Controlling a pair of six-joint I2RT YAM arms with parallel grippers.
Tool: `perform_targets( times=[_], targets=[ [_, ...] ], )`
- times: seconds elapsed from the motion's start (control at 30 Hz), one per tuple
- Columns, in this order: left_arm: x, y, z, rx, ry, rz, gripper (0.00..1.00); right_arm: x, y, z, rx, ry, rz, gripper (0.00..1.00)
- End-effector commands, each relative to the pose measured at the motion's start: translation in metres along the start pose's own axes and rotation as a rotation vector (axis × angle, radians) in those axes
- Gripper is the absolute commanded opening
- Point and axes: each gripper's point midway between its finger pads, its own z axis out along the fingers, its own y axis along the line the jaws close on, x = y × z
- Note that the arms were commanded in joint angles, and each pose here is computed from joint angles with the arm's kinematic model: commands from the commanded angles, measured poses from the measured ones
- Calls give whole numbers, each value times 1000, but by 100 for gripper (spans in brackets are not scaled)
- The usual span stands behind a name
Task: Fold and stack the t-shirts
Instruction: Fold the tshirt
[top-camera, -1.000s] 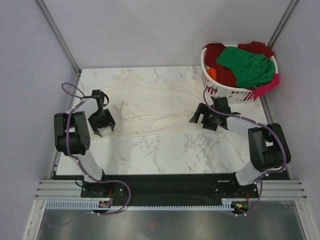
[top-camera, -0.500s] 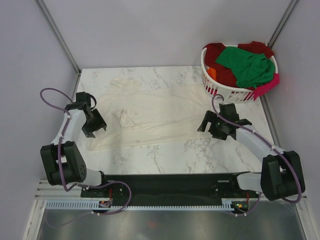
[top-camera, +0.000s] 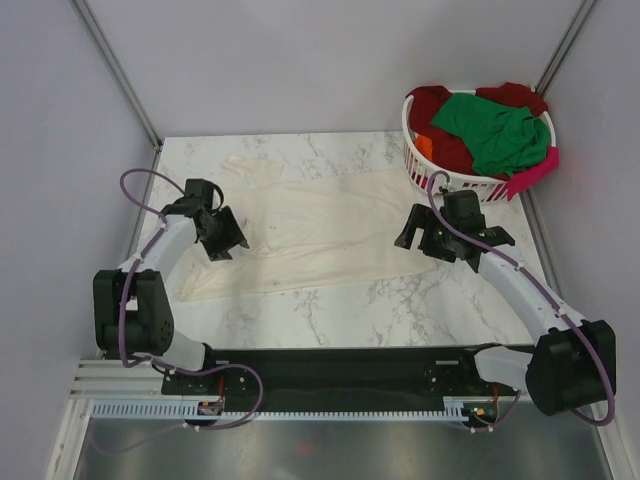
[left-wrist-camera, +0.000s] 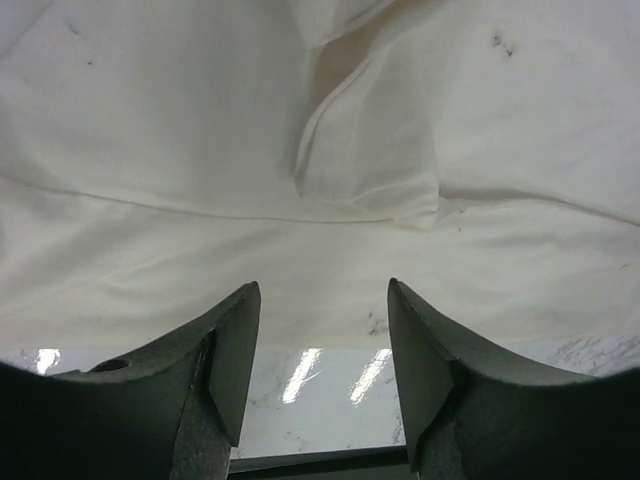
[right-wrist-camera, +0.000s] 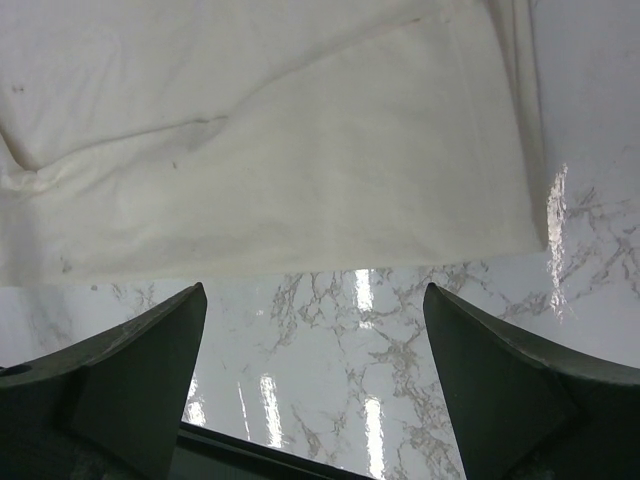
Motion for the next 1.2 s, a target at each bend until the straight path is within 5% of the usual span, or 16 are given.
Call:
perform_targets(
  times=[0.0, 0.73, 1.17],
  targets=[
    [-15, -14, 13, 48, -24, -37, 61, 8, -4, 0, 8, 22, -35, 98],
    [-13, -6, 57, -34, -8, -13, 52, 22, -19, 11, 45, 64, -69, 98],
    [-26, -16, 68, -29, -25, 3, 33, 24, -24, 15, 62, 75, -76, 98]
  ],
)
